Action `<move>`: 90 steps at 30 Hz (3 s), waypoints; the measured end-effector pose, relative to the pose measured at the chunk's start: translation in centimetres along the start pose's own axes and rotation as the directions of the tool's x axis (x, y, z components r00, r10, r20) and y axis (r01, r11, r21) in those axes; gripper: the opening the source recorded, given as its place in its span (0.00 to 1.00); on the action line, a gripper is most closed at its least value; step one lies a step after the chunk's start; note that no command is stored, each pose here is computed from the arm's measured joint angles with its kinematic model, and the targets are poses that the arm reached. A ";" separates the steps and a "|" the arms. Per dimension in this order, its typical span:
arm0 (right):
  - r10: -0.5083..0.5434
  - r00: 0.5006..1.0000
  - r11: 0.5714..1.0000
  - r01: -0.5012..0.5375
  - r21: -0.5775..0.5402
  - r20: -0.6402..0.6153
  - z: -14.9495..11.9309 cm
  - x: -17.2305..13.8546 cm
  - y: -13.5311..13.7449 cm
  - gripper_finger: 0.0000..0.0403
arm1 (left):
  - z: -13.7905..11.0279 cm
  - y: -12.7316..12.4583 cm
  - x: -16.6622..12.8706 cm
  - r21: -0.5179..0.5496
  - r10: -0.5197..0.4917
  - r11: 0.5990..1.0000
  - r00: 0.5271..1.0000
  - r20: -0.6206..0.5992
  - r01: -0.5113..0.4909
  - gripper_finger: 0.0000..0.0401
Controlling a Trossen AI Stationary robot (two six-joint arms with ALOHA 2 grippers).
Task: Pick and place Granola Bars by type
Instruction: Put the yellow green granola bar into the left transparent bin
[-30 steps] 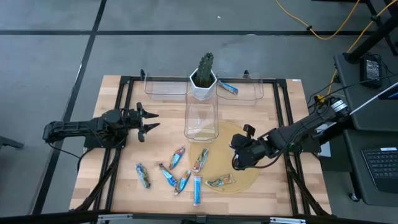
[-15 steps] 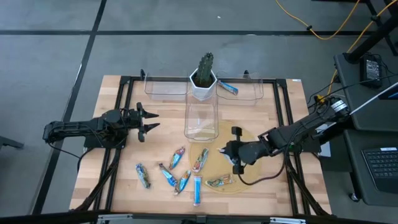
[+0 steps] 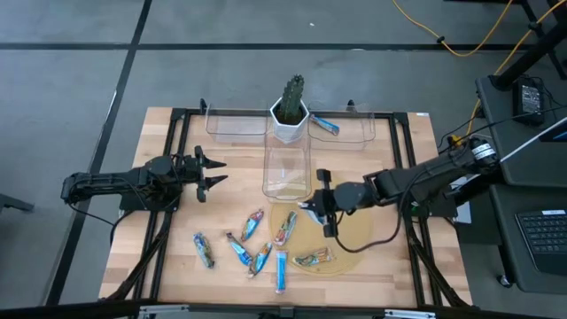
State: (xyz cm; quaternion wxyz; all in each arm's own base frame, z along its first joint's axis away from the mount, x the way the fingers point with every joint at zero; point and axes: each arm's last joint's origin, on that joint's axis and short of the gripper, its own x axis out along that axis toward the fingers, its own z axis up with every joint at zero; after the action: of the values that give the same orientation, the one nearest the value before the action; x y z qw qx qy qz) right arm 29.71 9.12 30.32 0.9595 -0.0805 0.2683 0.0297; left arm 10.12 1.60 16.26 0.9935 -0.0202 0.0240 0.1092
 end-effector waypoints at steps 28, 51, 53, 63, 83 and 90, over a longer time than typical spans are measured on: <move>0.095 0.988 0.995 -0.092 -0.030 0.121 1.0 0.8 -4.2 0.04 | 1.1 -0.1 -0.1 -0.130 -0.020 0.991 0.993 0.117 0.036 0.47; 0.094 0.988 0.995 -0.090 -0.035 0.120 1.0 0.8 -4.2 0.07 | 1.4 0.0 -0.1 -0.092 0.005 0.996 0.989 0.146 0.008 0.47; 0.090 0.989 0.996 -0.086 -0.037 0.120 1.0 0.8 -4.3 0.08 | 1.6 -0.1 -0.1 -0.096 -0.035 0.994 0.986 0.163 0.051 0.47; 0.039 0.992 0.999 -0.040 0.006 0.121 0.9 1.0 -6.1 0.05 | 1.5 -1.0 0.6 -0.109 -0.158 0.979 0.979 0.131 0.173 0.49; -0.006 0.952 0.999 0.020 -0.044 0.305 2.9 0.4 -9.1 0.04 | 10.2 -4.9 6.2 0.121 -0.260 0.960 0.964 0.062 0.251 0.75; -0.019 0.910 0.995 0.060 -0.085 0.414 6.4 -1.6 -9.7 0.05 | 13.7 -5.8 9.3 0.185 -0.198 0.962 0.980 -0.036 0.201 0.76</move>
State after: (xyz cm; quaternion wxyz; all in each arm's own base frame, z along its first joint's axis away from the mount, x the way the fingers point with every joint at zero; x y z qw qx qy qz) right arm 32.55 0.66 37.88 0.9899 -0.1236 0.0563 0.0394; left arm 21.06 -1.47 29.65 0.9967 0.0704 0.0407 0.0055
